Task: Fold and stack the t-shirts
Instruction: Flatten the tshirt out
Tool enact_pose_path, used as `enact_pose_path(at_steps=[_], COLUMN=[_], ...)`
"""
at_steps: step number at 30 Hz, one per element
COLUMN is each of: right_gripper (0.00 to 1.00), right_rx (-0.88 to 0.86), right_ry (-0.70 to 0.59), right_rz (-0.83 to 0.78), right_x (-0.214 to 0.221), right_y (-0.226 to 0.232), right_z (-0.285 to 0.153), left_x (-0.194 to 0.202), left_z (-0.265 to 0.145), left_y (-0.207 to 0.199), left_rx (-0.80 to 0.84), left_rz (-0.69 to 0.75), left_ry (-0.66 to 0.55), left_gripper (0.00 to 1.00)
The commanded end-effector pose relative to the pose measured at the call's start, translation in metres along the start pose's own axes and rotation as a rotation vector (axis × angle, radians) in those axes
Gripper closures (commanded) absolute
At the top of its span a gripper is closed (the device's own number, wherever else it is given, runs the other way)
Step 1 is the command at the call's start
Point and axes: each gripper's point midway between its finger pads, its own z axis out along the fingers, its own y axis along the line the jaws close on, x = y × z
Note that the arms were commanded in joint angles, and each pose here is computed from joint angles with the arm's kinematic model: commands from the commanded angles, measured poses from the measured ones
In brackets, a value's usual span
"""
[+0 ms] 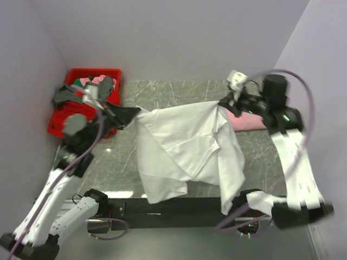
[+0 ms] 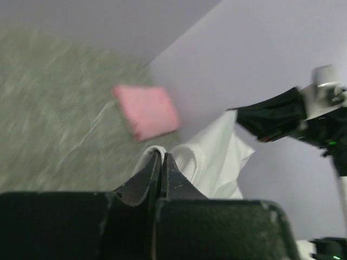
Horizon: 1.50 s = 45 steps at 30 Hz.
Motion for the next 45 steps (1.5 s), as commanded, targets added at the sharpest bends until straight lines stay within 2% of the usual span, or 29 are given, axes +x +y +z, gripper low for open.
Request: enact_pose_path(at_steps=[1,2,4,5,6,7,8,9,11,12,14,15,18,22,23,24,25,27,28,30,31,32,36,38,39,41,42,43,45], right_gripper=[1.00,1.00,1.00,1.00,1.00,1.00,1.00,1.00,1.00,1.00,1.00,1.00,1.00,1.00,1.00,1.00,1.00,1.00,1.00,1.00,1.00,1.00,1.00,0.96,0.85,0.68,0.57,0.52,0.40], right_rx=[0.001,-0.023,-0.022,-0.049,-0.045,-0.054,-0.055,-0.046,-0.026,-0.008,0.017,0.034,0.085,0.116,0.111,0.099,0.108,0.074,0.066,0.027,0.015,-0.019,-0.093,-0.152,-0.176,-0.215,-0.209,-0.190,-0.130], right_ry=[0.141,0.197,0.227,0.271,0.270,0.303,0.306,0.300,0.296,0.280,0.257,0.235,0.151,0.024,0.017,0.003,-0.024,-0.011,-0.030,0.013,0.020,0.064,0.155,0.214,0.232,0.293,0.318,0.342,0.371], right_rz=[0.170,0.222,0.259,0.305,0.311,0.347,0.350,0.344,0.330,0.311,0.278,0.252,0.178,0.082,0.076,0.067,0.037,0.045,0.027,0.054,0.038,0.067,0.101,0.143,0.136,0.162,0.147,0.146,0.135], right_x=[0.073,0.102,0.117,0.140,0.138,0.153,0.154,0.149,0.145,0.134,0.116,0.096,0.043,-0.025,-0.029,-0.033,-0.045,-0.033,-0.037,-0.010,-0.006,0.017,0.068,0.100,0.109,0.132,0.140,0.149,0.160], right_y=[-0.026,-0.030,-0.040,-0.040,-0.049,-0.051,-0.054,-0.060,-0.069,-0.076,-0.086,-0.093,-0.104,-0.092,-0.086,-0.078,-0.070,-0.052,-0.041,-0.022,-0.012,0.000,0.030,0.049,0.055,0.068,0.068,0.069,0.060], right_z=[0.068,0.090,0.112,0.129,0.135,0.146,0.150,0.152,0.154,0.152,0.146,0.139,0.113,0.064,0.057,0.051,0.036,0.032,0.022,0.028,0.027,0.035,0.056,0.068,0.070,0.070,0.068,0.062,0.054], left_x=[0.061,0.069,0.082,0.092,0.093,0.086,0.094,0.076,0.067,0.044,0.026,0.001,-0.033,-0.047,-0.051,-0.039,-0.044,-0.014,-0.011,0.019,0.023,0.031,0.074,0.091,0.108,0.127,0.133,0.136,0.127], left_z=[0.021,0.030,0.037,0.051,0.056,0.066,0.076,0.090,0.106,0.120,0.134,0.145,0.150,0.128,0.113,0.104,0.089,0.070,0.057,0.040,0.030,0.024,-0.001,-0.006,-0.010,-0.016,-0.019,-0.023,-0.026], left_y=[0.123,0.147,0.183,0.197,0.209,0.209,0.218,0.212,0.217,0.200,0.190,0.166,0.126,0.095,0.081,0.089,0.078,0.100,0.097,0.120,0.119,0.125,0.159,0.173,0.183,0.199,0.206,0.212,0.214], left_rx=[-0.361,-0.411,-0.482,-0.474,-0.486,-0.464,-0.463,-0.432,-0.430,-0.382,-0.351,-0.296,-0.215,-0.179,-0.162,-0.184,-0.173,-0.247,-0.253,-0.328,-0.329,-0.349,-0.454,-0.485,-0.498,-0.546,-0.569,-0.601,-0.627], left_rz=[-0.250,-0.246,-0.257,-0.257,-0.256,-0.245,-0.242,-0.197,-0.168,-0.125,-0.085,-0.033,0.042,0.083,0.091,0.078,0.082,0.035,0.030,-0.017,-0.023,-0.034,-0.092,-0.112,-0.128,-0.148,-0.141,-0.135,-0.085], left_ry=[0.008,-0.006,-0.010,0.027,0.035,0.033,0.074,0.055,0.072,0.060,0.058,0.030,0.002,-0.013,-0.033,-0.017,-0.048,0.011,0.005,0.063,0.061,0.069,0.143,0.180,0.224,0.280,0.301,0.318,0.301], left_gripper=[0.99,0.99,1.00,1.00,1.00,1.00,0.99,1.00,1.00,1.00,1.00,1.00,1.00,1.00,0.99,1.00,0.99,0.99,1.00,0.99,0.99,1.00,1.00,1.00,1.00,0.87,0.78,0.57,0.41])
